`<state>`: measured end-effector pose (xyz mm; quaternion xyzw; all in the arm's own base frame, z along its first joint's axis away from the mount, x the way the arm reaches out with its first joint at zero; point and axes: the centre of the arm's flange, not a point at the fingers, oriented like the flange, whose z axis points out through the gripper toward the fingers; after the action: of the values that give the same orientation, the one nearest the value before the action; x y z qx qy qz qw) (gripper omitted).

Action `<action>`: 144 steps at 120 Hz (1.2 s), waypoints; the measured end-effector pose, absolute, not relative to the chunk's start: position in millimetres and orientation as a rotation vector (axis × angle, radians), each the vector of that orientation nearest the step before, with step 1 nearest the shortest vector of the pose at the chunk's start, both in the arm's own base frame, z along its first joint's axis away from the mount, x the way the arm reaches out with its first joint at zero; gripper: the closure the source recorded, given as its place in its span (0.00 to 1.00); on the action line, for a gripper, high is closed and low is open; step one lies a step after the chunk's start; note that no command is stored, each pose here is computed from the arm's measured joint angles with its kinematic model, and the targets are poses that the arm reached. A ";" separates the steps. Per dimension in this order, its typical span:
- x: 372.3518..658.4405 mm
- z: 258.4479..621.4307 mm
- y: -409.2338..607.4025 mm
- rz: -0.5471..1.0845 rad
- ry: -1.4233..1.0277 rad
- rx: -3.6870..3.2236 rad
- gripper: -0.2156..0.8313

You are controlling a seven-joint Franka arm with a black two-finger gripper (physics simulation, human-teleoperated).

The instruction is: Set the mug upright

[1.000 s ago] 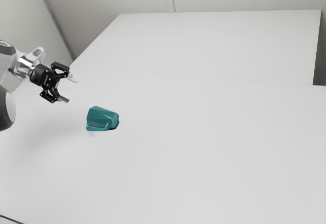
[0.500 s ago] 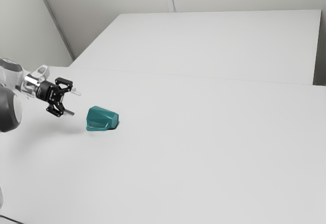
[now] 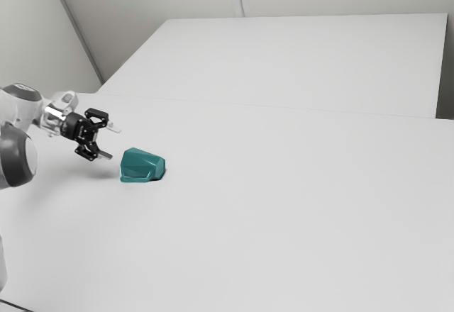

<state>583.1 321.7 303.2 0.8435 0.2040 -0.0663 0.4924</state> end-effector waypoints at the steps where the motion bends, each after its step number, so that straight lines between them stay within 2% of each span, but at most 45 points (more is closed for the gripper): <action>1: 583.3 302.7 321.4 -0.161 0.494 2.046 0.21; 144: 612.2 279.7 271.9 -0.154 0.447 2.003 0.21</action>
<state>612.2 271.9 279.7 0.8339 0.1860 -0.0642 0.5157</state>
